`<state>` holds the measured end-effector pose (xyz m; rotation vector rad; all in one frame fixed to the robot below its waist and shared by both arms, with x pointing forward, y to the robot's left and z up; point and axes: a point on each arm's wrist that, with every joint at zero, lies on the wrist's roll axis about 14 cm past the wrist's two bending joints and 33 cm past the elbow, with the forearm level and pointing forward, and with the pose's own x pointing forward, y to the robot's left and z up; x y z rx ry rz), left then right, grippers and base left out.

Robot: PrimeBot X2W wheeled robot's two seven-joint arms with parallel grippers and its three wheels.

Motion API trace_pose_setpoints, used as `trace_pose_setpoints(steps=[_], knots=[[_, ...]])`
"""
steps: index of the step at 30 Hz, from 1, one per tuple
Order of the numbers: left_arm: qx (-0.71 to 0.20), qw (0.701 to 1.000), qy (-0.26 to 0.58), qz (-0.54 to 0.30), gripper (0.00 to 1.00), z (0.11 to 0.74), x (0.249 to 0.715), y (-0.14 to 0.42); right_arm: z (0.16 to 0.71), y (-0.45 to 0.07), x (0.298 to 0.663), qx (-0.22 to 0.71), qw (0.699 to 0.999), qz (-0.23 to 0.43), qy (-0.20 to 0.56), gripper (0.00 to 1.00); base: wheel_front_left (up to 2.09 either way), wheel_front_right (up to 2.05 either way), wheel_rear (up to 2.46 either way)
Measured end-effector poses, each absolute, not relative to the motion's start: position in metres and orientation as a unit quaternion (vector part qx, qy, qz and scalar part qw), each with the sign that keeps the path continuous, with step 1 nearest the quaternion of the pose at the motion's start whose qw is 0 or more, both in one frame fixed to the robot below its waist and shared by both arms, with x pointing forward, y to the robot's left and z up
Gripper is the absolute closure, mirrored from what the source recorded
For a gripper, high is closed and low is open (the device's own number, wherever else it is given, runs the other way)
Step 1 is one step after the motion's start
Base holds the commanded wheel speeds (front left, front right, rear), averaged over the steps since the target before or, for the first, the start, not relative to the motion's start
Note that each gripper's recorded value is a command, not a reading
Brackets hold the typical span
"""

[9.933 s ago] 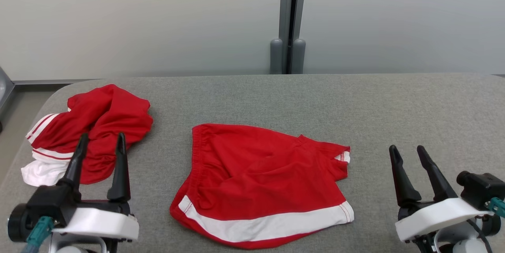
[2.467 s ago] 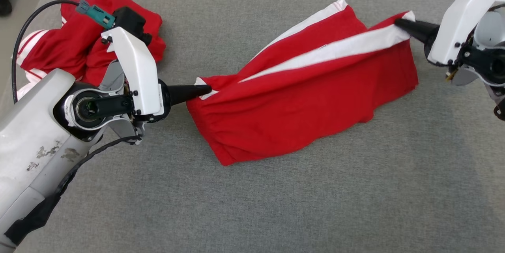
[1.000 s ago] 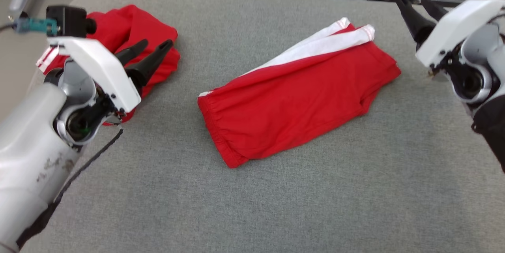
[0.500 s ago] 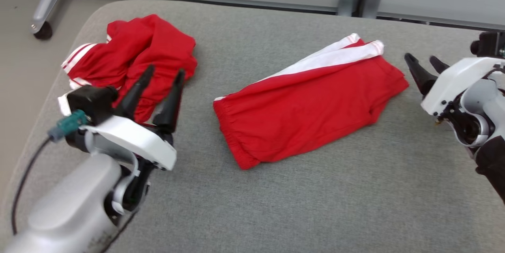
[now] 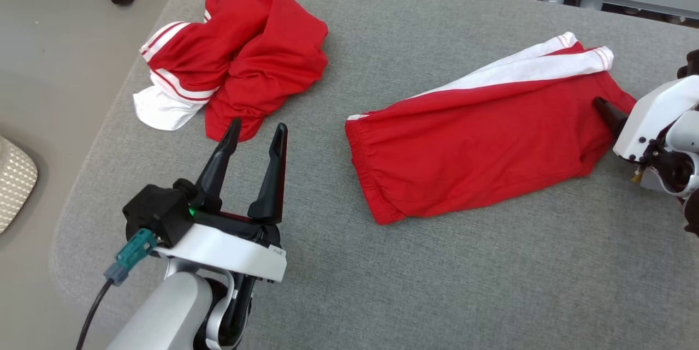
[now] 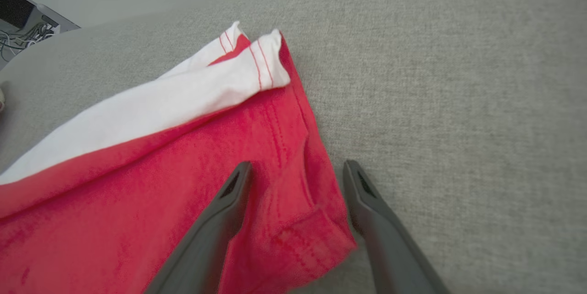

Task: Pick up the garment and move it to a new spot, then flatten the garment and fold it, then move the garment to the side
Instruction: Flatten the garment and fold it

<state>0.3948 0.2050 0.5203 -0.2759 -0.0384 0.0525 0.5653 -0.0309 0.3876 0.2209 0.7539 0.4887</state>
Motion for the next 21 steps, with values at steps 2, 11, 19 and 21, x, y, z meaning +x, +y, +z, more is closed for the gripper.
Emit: trace_pose_setpoints(steps=[2,11,19,21], knots=[[-0.143,0.989,-0.016,0.035,0.0,0.515,0.391,0.207,0.381,-0.032,0.566,0.105,0.89,0.228,0.38,0.0,0.0,0.0,0.0],[-0.146,0.988,-0.012,0.041,0.0,0.503,0.387,0.207,0.378,-0.016,0.563,0.125,0.872,0.235,0.411,0.65,0.0,0.0,0.0],[-0.146,0.989,-0.024,0.017,0.0,0.509,0.386,0.196,0.403,-0.008,0.549,0.162,0.883,0.245,0.366,1.0,0.0,0.0,0.0],[-0.148,0.989,-0.024,0.012,0.0,0.509,0.384,0.193,0.407,-0.018,0.545,0.17,0.888,0.236,0.357,1.0,0.0,0.0,0.0]])
